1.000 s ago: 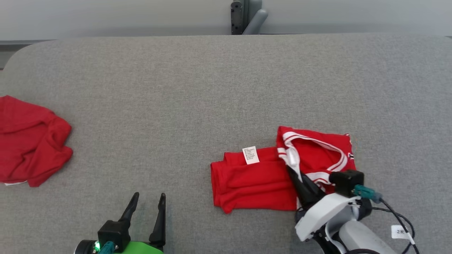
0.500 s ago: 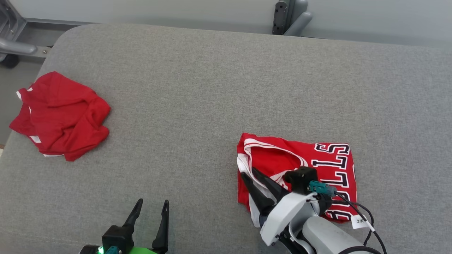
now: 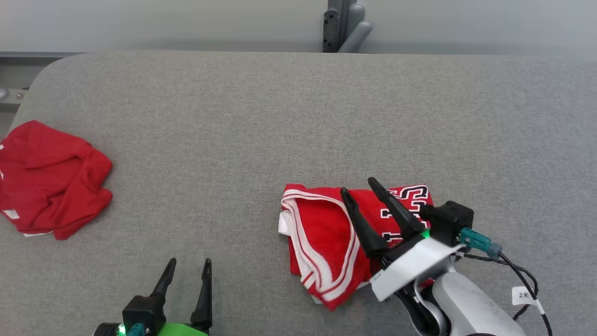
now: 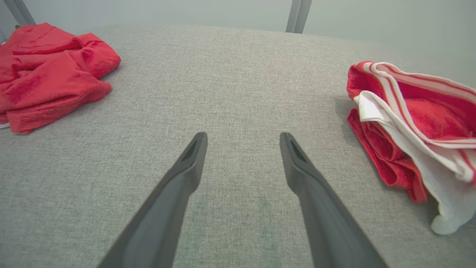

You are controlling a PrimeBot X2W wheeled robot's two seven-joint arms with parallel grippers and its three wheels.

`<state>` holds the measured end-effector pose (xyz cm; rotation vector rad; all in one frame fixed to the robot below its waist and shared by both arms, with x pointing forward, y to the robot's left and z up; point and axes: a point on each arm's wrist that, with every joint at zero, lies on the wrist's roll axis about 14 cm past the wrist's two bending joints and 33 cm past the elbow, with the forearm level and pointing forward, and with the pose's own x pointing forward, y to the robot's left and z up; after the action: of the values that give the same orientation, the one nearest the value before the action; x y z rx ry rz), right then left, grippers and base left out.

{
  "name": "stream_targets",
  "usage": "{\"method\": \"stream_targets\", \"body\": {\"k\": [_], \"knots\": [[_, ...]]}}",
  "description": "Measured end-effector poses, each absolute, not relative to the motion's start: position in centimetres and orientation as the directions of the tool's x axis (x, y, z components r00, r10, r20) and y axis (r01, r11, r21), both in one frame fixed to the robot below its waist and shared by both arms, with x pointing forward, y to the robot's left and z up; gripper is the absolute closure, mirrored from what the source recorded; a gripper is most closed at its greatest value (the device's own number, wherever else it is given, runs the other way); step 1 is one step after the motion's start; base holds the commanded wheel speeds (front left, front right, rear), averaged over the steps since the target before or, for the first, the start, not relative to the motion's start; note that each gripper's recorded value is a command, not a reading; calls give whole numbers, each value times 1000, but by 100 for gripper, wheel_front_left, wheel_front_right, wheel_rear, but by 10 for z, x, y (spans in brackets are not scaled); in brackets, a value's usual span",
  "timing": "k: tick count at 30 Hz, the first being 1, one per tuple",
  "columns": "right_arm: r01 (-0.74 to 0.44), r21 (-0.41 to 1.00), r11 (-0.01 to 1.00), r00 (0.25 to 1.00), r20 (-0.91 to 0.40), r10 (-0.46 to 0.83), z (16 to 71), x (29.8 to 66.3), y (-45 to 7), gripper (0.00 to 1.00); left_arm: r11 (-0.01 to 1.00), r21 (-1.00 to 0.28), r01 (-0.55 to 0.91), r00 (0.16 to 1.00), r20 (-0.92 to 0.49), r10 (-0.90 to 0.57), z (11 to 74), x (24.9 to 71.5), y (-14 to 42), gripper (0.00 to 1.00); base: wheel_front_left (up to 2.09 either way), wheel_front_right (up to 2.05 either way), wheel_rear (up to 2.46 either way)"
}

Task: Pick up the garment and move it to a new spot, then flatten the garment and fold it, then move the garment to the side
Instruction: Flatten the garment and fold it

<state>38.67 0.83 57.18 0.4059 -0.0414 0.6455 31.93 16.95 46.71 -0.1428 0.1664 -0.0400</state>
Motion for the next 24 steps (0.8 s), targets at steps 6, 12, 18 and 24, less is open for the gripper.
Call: {"method": "stream_targets", "body": {"k": [6, 12, 18, 24], "knots": [[-493, 337, 802, 866, 100, 490, 549, 381, -33, 0, 987, -150, 53, 985, -152, -76, 470, 322, 162, 0, 0, 0, 0], [-422, 305, 854, 903, 57, 426, 535, 375, -59, 0, 988, -152, 42, 986, -153, -65, 469, 318, 164, 0, 0, 0, 0], [-329, 248, 911, 944, 46, 328, 531, 376, -92, 0, 988, -148, 35, 987, -151, -57, 470, 317, 166, 0, 0, 0, 0], [-260, 170, 951, 966, 56, 254, 535, 376, -120, 0, 990, -138, 33, 988, -143, -53, 473, 318, 168, 0, 0, 0, 0]]}}
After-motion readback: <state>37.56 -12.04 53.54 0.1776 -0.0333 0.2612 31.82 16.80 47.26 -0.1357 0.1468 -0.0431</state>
